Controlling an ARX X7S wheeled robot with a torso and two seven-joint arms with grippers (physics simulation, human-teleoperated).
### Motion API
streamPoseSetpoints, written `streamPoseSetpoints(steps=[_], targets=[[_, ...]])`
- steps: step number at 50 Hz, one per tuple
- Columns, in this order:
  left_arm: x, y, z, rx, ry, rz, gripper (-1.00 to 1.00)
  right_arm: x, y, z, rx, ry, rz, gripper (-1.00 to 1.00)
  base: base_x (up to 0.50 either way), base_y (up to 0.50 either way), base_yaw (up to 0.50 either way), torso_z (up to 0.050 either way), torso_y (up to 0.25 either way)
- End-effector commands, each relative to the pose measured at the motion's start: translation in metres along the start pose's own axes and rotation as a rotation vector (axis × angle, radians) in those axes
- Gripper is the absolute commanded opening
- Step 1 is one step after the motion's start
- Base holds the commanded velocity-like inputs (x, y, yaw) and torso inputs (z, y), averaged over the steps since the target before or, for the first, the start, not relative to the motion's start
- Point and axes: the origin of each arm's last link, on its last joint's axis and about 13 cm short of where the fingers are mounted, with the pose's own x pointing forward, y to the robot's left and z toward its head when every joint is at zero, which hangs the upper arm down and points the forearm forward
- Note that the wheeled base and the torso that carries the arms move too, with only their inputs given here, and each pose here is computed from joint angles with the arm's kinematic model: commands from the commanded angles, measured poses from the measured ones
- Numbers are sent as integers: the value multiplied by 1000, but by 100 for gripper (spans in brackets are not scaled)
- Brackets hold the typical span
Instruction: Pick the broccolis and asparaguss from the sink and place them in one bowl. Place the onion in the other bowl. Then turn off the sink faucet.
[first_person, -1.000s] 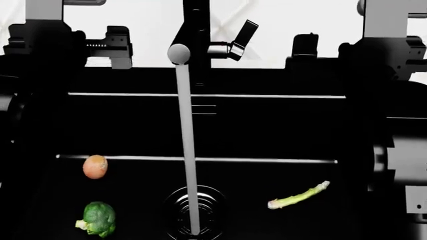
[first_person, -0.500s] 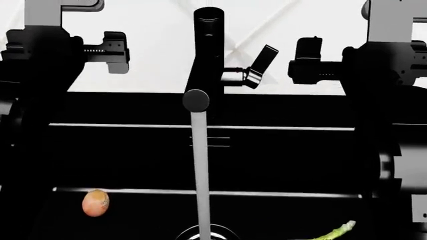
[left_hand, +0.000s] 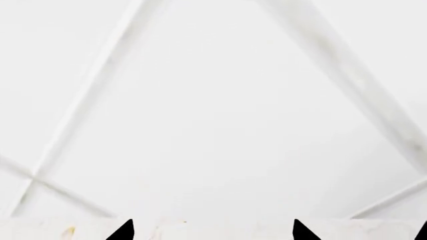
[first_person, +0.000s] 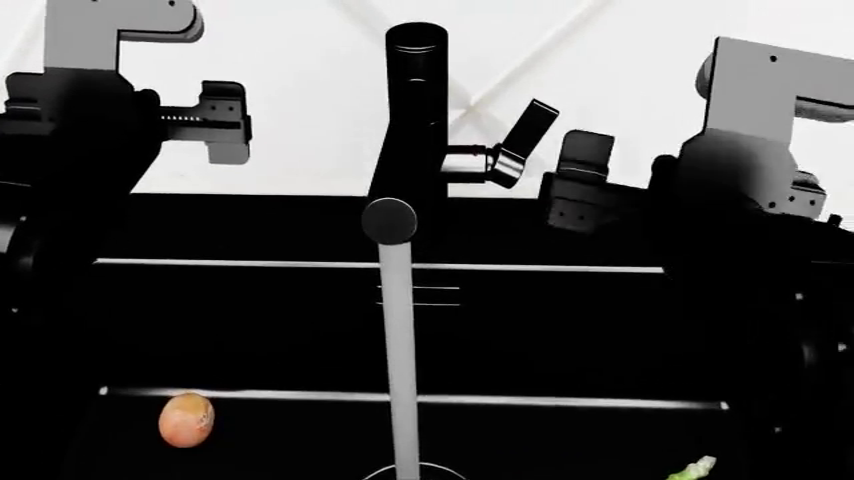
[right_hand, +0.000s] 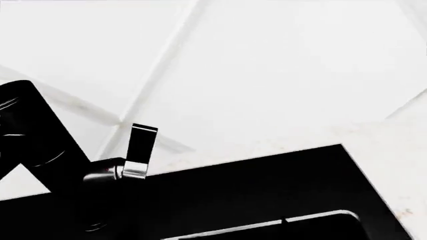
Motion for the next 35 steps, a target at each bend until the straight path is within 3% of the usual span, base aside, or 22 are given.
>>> streamPoseSetpoints(steps=[1, 5, 8, 11, 15, 20, 25, 35], targets=[[-2, 3, -6, -8, 6, -2, 100, -25, 14, -26, -44, 189, -140, 100, 0, 0, 0, 0, 0], [-3, 5, -9, -13, 6, -2, 100, -26, 12, -46, -7, 222, -173, 100, 0, 0, 0, 0, 0], [-4, 5, -10, -2, -2, 6, 100, -25, 19, -60, -35, 224, -224, 100, 0, 0, 0, 0, 0], [-8, 5, -7, 24, -29, 9, 100, -18, 21, -77, 67, 274, -252, 100, 0, 0, 0, 0, 0], [-12, 7, -2, 12, -39, 8, 100, -15, 24, -83, 99, 292, -256, 100, 0, 0, 0, 0, 0], [-17, 8, -6, 11, -40, -6, 100, -3, 25, -88, 239, 299, -256, 100, 0, 0, 0, 0, 0], [-19, 9, -7, 6, -36, -12, 100, 11, 25, -102, 307, 302, -329, 100, 0, 0, 0, 0, 0], [-19, 10, -11, -46, -23, -43, 100, 31, 22, -118, 260, 349, -448, 100, 0, 0, 0, 0, 0]])
